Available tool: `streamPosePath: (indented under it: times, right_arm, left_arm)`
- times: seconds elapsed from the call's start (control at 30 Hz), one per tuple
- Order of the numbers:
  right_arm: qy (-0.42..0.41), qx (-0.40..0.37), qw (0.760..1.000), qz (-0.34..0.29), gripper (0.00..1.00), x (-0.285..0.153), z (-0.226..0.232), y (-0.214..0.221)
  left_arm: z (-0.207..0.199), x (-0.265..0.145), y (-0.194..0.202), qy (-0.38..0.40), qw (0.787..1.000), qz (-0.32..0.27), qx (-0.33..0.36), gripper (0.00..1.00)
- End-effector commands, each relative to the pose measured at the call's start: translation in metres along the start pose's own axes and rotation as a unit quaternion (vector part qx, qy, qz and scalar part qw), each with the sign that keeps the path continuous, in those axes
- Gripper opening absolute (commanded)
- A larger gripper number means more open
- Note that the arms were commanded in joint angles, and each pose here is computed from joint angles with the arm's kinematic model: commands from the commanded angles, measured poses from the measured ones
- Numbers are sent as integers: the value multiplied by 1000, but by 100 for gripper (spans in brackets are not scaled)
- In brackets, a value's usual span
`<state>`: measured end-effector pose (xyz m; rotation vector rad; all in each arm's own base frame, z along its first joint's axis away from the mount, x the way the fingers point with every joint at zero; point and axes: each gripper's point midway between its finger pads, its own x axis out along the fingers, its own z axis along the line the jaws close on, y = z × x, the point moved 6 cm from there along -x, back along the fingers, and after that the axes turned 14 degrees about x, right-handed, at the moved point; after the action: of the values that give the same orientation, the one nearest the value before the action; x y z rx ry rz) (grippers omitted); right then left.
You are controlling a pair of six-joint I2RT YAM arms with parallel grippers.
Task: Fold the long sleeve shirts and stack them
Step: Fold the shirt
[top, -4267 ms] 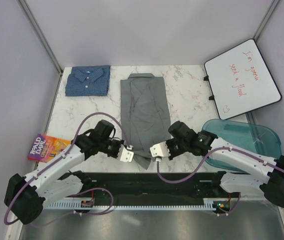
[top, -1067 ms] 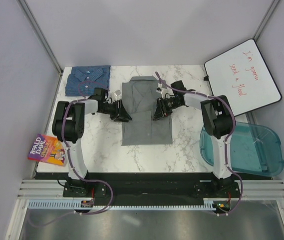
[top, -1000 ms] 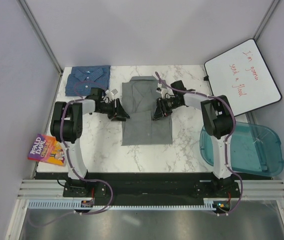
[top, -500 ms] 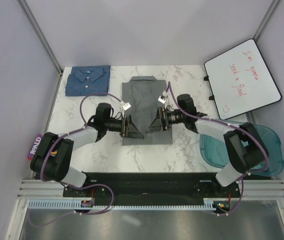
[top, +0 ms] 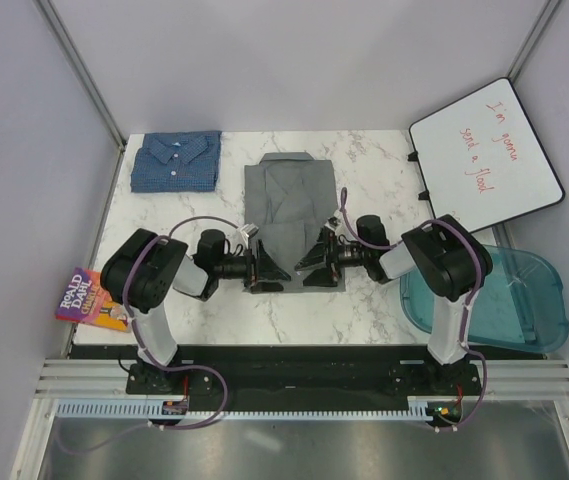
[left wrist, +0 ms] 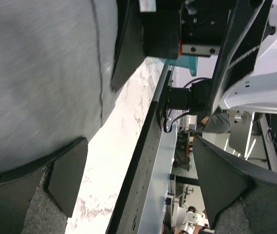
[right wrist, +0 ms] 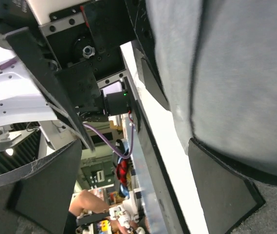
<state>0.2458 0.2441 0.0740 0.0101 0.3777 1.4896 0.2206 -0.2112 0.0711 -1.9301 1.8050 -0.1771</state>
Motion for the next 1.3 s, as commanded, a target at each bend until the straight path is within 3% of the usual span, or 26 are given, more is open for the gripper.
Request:
streamPosePath:
  times: [0.0, 0.1, 0.17, 0.3, 0.37, 0.4, 0.43, 0.5, 0.57, 0.6, 0.63, 0.67, 0.7, 0.73, 0.77, 0.8, 0.9, 1.07, 1.1, 1.27]
  right_arm:
    - [53, 26, 998, -34, 98, -22, -43, -8]
    - [83, 41, 995, -34, 98, -39, -58, -4]
    - [91, 6, 996, -20, 98, -42, -57, -3]
    - [96, -51, 994, 15, 98, -54, -21, 6]
    - [90, -94, 991, 24, 98, -60, 1, 10]
    - [86, -145, 985, 21, 98, -65, 26, 8]
    - [84, -171, 982, 15, 98, -67, 40, 6]
    - [81, -240, 967, -2, 98, -70, 73, -5]
    - [99, -280, 955, -16, 98, -66, 92, -21]
    - [111, -304, 946, -15, 92, -63, 93, -28]
    - [118, -314, 942, -15, 88, -58, 96, -33]
    - [122, -323, 938, -18, 83, -52, 100, -45]
    - [129, -329, 935, -20, 71, -48, 100, -51]
    - [133, -338, 932, -16, 64, -40, 101, -54]
    - [142, -342, 929, -18, 58, -32, 99, -66]
    - [147, -346, 927, -15, 49, -26, 97, -71]
    - [160, -361, 919, 3, 37, -3, 85, -84]
    - [187, -384, 904, 22, 30, 23, 59, -107]
    - [190, -382, 904, 23, 30, 25, 55, -110]
    - [222, -367, 903, 34, 29, 30, 20, -120]
  left_arm:
    - [20, -16, 5, -47, 997, -38, -39, 95]
    - [29, -27, 8, -64, 996, -36, -59, 95]
    - [31, -36, 10, -70, 995, -39, -61, 94]
    - [0, -58, 4, -46, 998, -37, -14, 91]
    - [-21, -67, -9, -30, 997, -32, 66, 90]
    - [-39, -75, -6, -38, 996, -12, 74, 90]
    - [-44, -78, -9, -51, 985, 0, 167, 89]
    - [-63, -84, -24, -77, 958, 19, 277, 86]
    - [-73, -87, -27, -160, 904, 45, 394, 84]
    - [-83, -75, -18, -157, 878, 78, 446, 82]
    - [-77, -78, -22, -221, 831, 99, 500, 80]
    - [-76, -75, -21, -242, 810, 112, 522, 79]
    - [-81, -64, -12, -236, 787, 136, 553, 74]
    - [-74, -65, -12, -269, 742, 159, 593, 72]
    - [-74, -62, -9, -273, 715, 169, 621, 70]
    - [-74, -56, -4, -279, 657, 189, 675, 69]
    - [-61, -43, 16, -277, 570, 218, 742, 67]
    - [-55, -10, 42, -257, 502, 225, 795, 58]
    - [-50, -9, 45, -264, 481, 223, 806, 57]
    - [-39, 8, 54, -262, 448, 214, 828, 52]
